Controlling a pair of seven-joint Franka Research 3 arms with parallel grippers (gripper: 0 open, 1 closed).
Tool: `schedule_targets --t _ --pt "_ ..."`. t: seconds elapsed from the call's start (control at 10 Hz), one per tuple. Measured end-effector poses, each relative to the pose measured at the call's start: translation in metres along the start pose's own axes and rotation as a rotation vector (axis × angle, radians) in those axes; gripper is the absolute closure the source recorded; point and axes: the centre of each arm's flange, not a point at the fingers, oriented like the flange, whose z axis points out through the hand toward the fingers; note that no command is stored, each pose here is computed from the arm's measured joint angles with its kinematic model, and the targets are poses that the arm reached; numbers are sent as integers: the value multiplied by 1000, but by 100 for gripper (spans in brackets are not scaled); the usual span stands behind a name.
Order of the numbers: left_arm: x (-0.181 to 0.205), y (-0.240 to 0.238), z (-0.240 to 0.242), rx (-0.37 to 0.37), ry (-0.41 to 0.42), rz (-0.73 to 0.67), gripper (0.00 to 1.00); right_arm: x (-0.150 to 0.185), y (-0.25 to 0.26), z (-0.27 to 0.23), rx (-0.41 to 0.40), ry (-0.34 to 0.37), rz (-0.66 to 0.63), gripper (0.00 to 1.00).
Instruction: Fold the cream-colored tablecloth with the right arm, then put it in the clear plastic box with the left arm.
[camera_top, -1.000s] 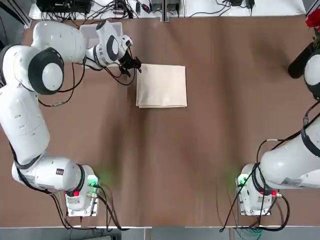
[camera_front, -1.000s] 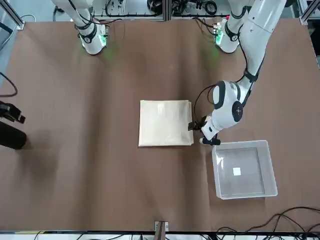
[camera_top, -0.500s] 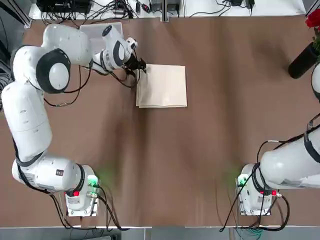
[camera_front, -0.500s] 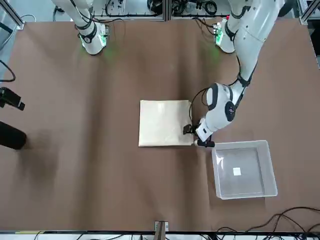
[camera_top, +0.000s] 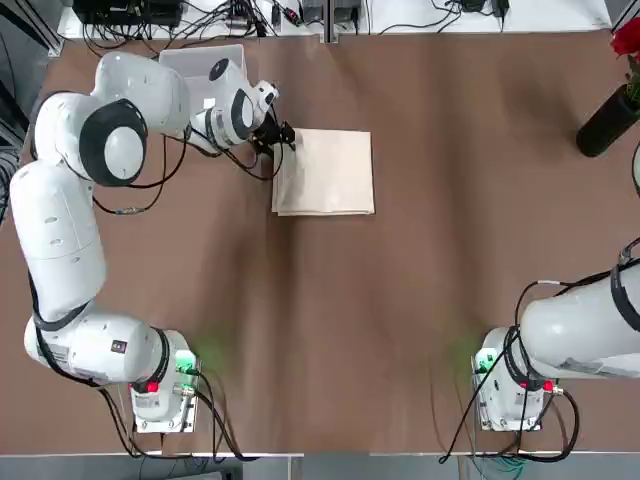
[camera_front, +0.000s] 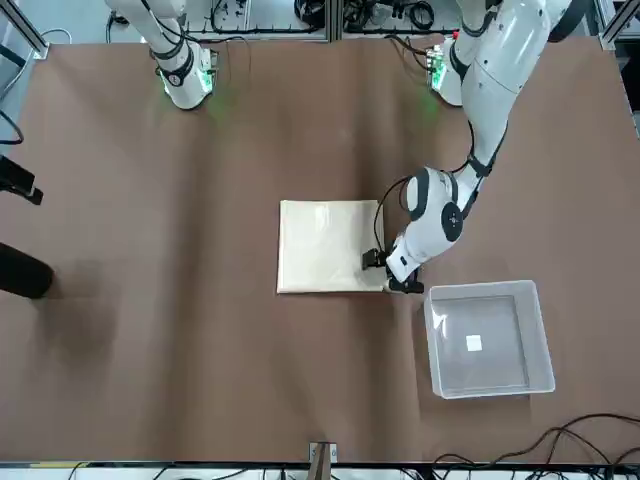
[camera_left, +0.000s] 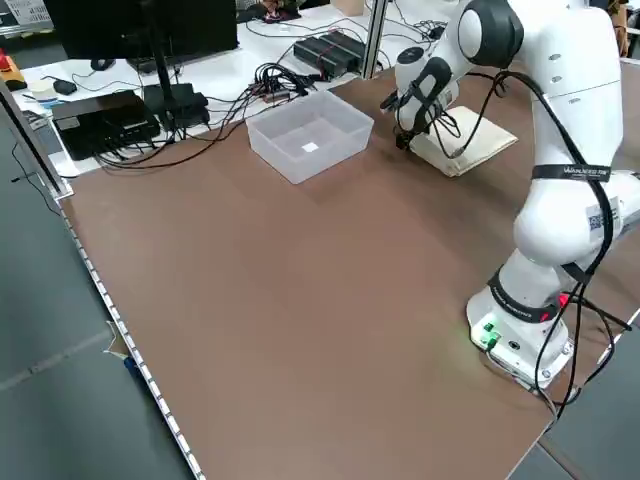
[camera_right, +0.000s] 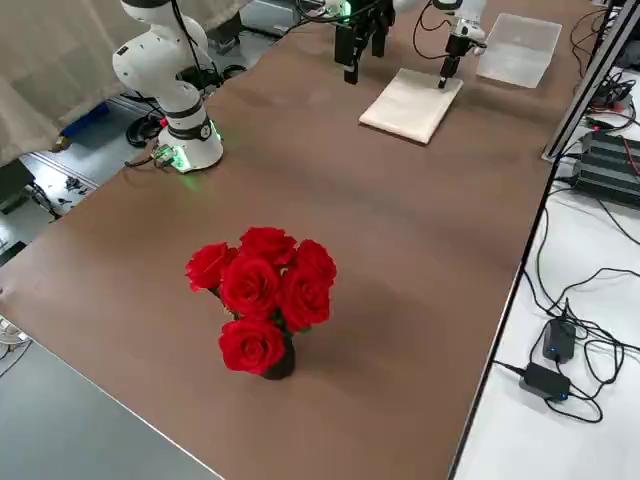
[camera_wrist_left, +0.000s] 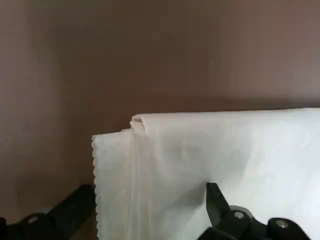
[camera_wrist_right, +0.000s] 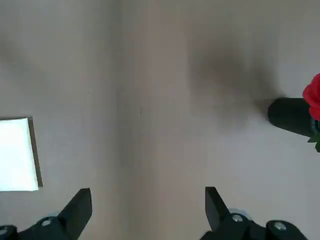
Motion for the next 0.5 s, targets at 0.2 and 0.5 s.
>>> schedule_targets --t 0.2,0.5 --pt "-5 7 5 1 -9 12 5 0 -2 1 0 -1 -6 0" --pt "-17 13 16 7 -32 28 45 -4 -5 -5 0 14 -12 0"
